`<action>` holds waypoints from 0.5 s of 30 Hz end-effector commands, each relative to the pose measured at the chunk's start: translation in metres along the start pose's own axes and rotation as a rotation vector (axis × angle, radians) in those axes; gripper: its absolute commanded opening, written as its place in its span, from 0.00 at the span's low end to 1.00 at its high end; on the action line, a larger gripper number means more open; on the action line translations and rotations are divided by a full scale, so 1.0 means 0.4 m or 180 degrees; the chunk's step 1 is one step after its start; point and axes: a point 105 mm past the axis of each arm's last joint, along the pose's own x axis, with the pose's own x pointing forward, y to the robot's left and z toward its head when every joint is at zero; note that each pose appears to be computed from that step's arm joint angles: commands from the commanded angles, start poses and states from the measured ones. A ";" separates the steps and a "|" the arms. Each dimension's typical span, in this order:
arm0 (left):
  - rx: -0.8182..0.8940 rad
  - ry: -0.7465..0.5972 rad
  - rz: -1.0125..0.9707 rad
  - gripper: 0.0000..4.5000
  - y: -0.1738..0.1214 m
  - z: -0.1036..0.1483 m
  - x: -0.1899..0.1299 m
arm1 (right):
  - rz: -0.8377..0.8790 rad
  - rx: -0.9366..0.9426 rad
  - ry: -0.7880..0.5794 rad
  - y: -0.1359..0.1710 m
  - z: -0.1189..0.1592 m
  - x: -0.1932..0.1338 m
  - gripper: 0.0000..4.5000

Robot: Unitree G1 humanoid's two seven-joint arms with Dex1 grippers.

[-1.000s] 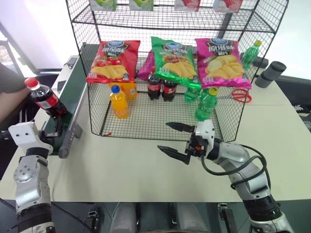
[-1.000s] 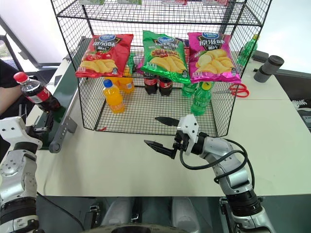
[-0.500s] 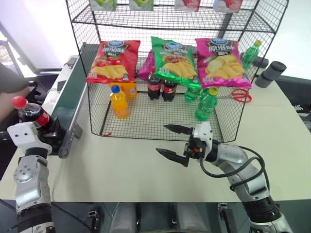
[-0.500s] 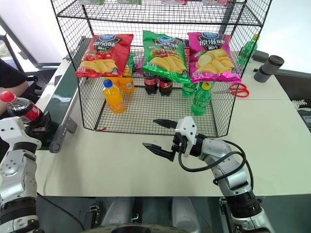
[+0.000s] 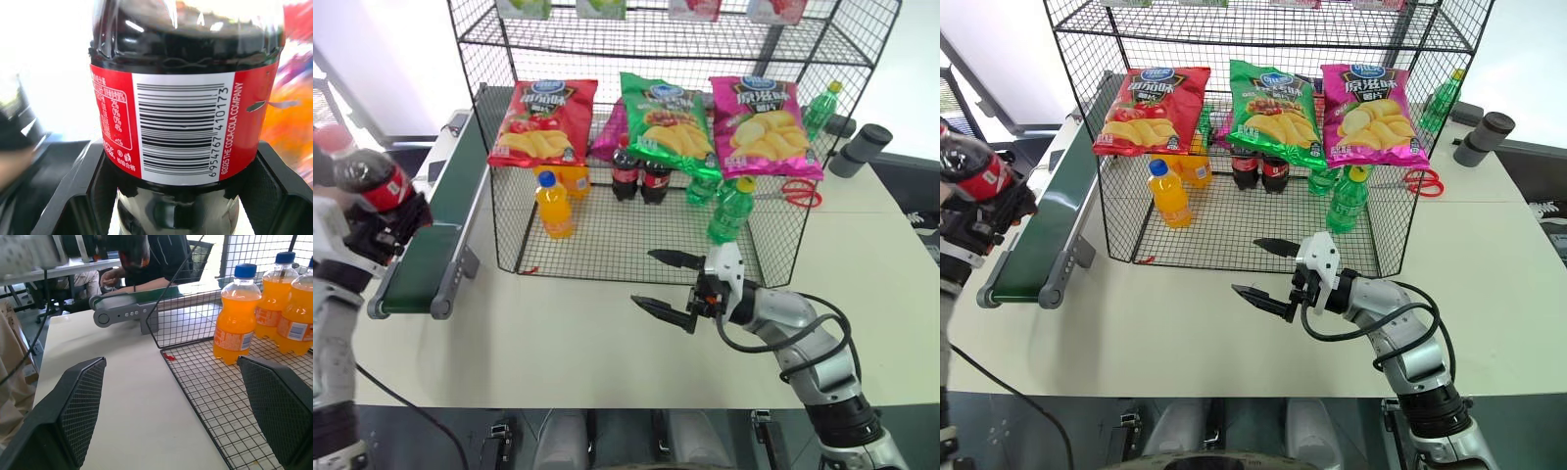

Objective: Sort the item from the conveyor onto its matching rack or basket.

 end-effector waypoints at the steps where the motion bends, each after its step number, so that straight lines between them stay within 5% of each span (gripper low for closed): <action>1: -0.0344 0.0148 -0.1022 0.64 -0.127 0.040 -0.007 | -0.0014 -0.0060 -0.0149 -0.004 0.052 -0.003 1.00; 7: -0.0531 0.0721 -0.2099 0.64 -0.321 -0.027 -0.023 | -0.0065 0.0074 -0.0019 -0.007 0.046 -0.013 1.00; 15: -0.0699 0.0728 -0.3120 0.64 -0.538 -0.109 0.010 | -0.0066 0.0372 -0.0069 0.011 0.067 0.003 1.00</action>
